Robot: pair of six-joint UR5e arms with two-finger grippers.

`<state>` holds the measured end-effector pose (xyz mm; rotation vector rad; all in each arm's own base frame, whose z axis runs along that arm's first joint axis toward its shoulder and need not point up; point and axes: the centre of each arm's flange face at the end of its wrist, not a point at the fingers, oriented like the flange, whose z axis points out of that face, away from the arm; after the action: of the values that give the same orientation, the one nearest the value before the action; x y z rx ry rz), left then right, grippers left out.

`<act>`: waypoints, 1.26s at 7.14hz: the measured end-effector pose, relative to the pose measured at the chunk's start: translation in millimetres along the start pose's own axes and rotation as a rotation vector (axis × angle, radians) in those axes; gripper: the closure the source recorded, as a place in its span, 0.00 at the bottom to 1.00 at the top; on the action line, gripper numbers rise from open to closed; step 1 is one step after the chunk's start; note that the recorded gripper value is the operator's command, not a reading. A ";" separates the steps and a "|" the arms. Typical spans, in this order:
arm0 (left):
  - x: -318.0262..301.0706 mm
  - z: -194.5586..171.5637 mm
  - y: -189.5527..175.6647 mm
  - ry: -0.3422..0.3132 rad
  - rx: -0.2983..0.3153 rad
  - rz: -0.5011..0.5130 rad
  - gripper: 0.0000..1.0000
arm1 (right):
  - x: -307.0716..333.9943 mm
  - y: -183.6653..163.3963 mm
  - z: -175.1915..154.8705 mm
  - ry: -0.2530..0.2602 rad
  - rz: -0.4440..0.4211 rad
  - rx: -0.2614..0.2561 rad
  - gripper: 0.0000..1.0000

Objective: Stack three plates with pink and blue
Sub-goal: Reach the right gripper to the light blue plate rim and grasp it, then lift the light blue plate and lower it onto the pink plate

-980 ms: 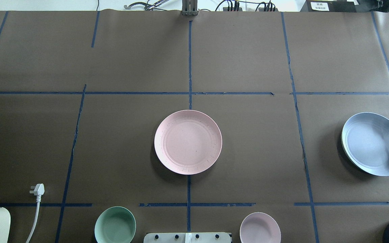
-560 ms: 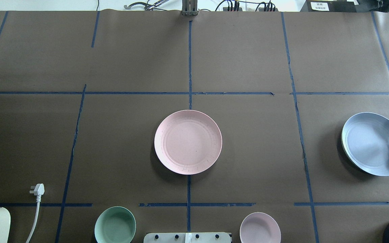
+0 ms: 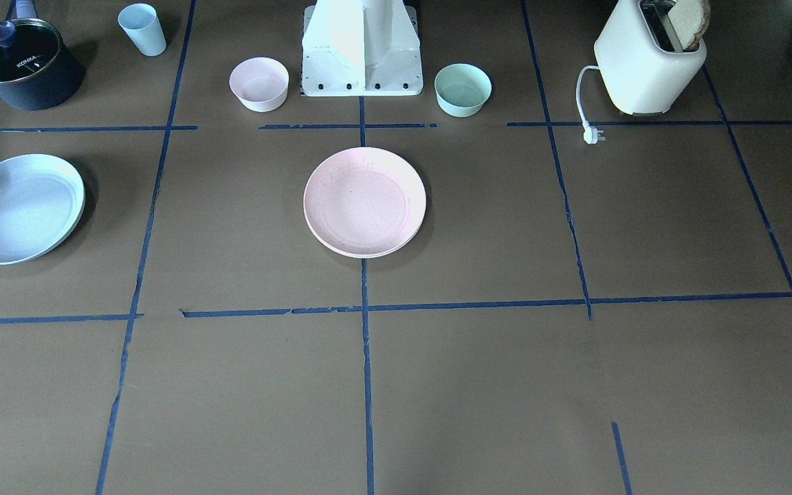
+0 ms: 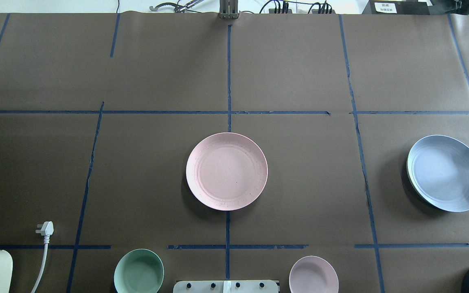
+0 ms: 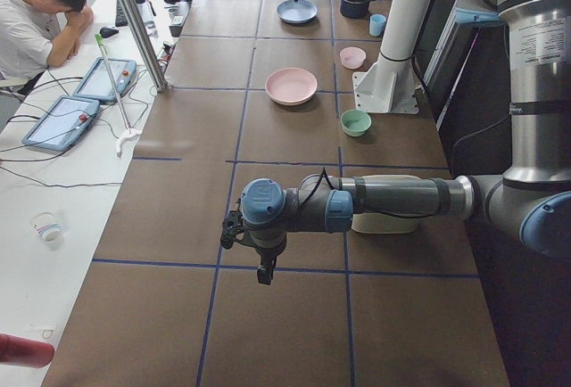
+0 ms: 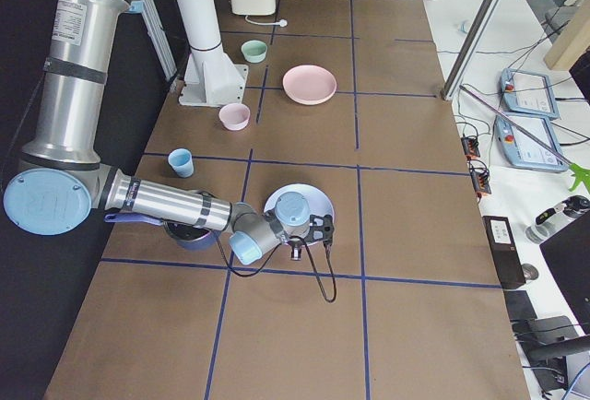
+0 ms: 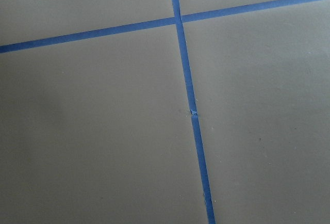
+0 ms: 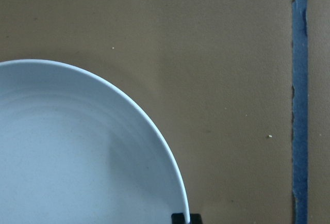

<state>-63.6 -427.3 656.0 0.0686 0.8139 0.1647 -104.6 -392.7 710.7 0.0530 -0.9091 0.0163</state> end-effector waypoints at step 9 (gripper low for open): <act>1.4 -1.4 -1.3 0.001 0.002 -0.008 0.00 | -401.4 -47.2 -24.7 -0.311 0.214 -0.020 1.00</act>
<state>-63.5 -428.3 653.9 0.0675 0.8154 0.1561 -330.1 -435.2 377.1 -0.0622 -1.2230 0.2027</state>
